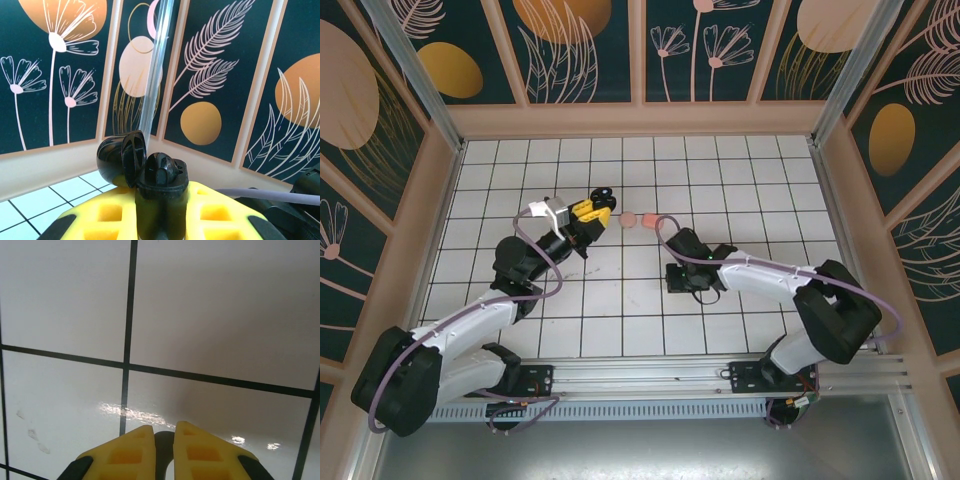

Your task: Insert wireless bluetooth earbuds into charging case

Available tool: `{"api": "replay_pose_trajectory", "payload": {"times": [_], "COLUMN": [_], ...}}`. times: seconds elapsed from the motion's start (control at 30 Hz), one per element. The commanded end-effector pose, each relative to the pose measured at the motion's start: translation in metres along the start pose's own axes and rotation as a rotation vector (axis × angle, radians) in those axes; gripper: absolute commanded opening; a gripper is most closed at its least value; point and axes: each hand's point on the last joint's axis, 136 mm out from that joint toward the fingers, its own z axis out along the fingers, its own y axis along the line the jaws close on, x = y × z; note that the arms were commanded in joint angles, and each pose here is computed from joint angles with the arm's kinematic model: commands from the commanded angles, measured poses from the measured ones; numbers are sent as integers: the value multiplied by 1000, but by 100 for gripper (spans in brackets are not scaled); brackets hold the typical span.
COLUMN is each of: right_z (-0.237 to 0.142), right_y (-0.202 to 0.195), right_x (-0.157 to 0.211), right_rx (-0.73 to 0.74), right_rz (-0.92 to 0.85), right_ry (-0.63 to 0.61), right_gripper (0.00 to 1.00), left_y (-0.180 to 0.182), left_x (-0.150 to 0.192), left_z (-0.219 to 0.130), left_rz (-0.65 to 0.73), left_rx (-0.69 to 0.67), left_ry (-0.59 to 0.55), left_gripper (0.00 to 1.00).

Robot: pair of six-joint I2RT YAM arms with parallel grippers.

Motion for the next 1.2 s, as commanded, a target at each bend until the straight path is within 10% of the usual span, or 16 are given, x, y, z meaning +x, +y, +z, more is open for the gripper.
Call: {"api": "replay_pose_trajectory", "payload": {"times": [0.0, 0.63, 1.17], "right_z": [5, 24, 19], "right_y": [-4, -17, -8], "right_x": [12, 37, 39], "right_rx": [1, 225, 243], "right_rz": [-22, -45, 1], "right_ry": [61, 212, 244], "right_gripper": [13, 39, 37], "left_y": [-6, -8, -7], "left_x": [3, 1, 1], "left_z": [-1, -1, 0], "left_rz": [20, 18, 1], "left_rx": [23, 38, 43], "left_ry": [12, -4, -17], "left_gripper": [0, 0, 0]}}
